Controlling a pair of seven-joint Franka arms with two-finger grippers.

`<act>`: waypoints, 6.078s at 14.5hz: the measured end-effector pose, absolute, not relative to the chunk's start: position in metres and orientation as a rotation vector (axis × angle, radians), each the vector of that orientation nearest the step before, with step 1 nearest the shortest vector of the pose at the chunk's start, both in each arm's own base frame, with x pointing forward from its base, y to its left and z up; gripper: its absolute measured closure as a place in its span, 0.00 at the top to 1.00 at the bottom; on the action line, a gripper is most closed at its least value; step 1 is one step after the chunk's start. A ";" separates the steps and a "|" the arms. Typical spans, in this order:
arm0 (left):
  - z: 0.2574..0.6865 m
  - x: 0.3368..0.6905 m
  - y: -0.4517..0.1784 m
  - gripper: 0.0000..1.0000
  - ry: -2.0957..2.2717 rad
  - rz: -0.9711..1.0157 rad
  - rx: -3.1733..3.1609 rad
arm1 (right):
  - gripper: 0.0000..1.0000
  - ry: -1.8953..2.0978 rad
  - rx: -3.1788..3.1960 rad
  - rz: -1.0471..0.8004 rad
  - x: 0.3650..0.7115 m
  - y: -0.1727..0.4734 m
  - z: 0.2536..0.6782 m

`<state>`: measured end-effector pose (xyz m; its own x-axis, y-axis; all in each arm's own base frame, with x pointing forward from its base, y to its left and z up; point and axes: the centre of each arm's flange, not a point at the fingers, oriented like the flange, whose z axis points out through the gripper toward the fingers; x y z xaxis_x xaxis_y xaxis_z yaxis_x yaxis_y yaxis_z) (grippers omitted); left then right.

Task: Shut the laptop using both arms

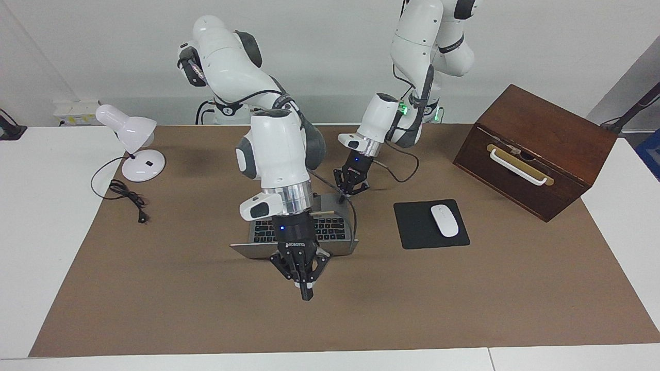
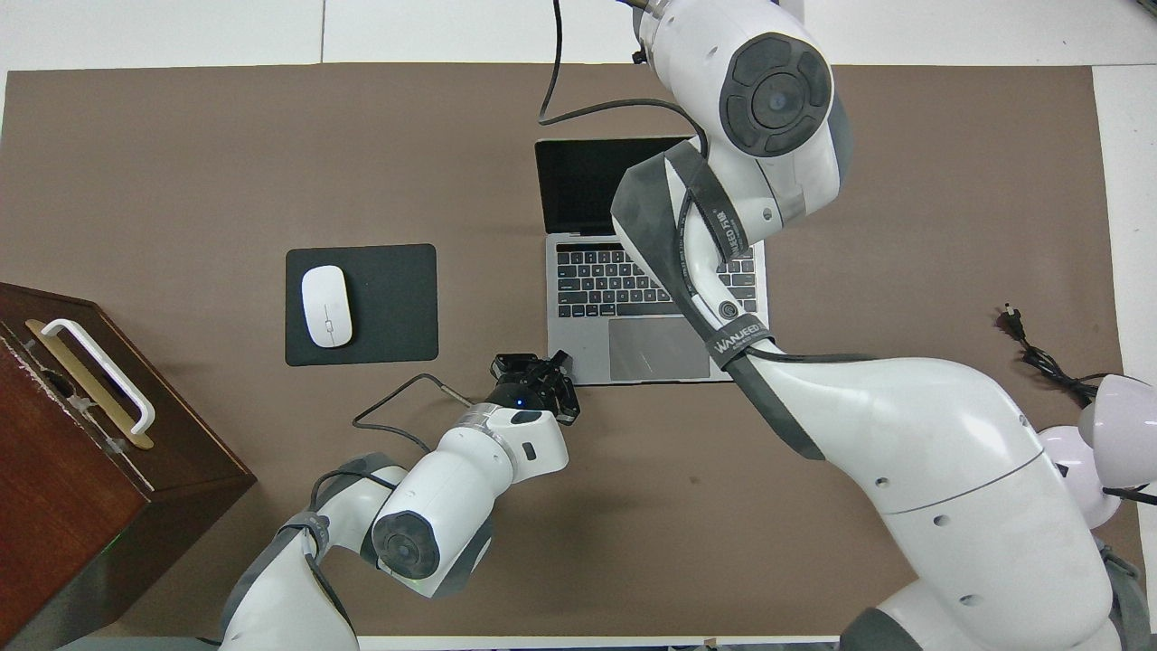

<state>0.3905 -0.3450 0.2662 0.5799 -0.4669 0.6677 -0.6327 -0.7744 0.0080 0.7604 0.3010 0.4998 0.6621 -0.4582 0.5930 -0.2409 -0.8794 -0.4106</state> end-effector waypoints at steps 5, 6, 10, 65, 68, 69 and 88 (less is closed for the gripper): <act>0.266 0.390 -0.345 0.01 -0.912 0.980 2.566 | 0.01 0.591 -2.594 -1.035 0.769 0.284 0.490; 0.266 0.390 -0.345 0.01 -0.913 0.980 2.566 | 0.01 0.599 -2.596 -1.020 0.770 0.284 0.483; 0.266 0.390 -0.345 0.01 -0.914 0.980 2.565 | 0.01 0.678 -2.546 -0.904 0.774 0.281 0.469; 0.265 0.388 -0.344 0.01 -0.925 0.989 2.561 | 0.01 1.145 -2.423 0.261 0.733 0.242 0.396; 0.265 0.388 -0.344 0.01 -0.926 0.989 2.561 | 0.01 1.148 -2.435 0.296 0.730 0.243 0.393; 0.265 0.388 -0.344 0.01 -0.926 0.990 2.560 | 0.01 1.151 -2.440 0.314 0.729 0.243 0.391; 0.265 0.388 -0.343 0.01 -0.931 0.992 2.559 | 0.01 1.188 -2.536 0.516 0.701 0.245 0.328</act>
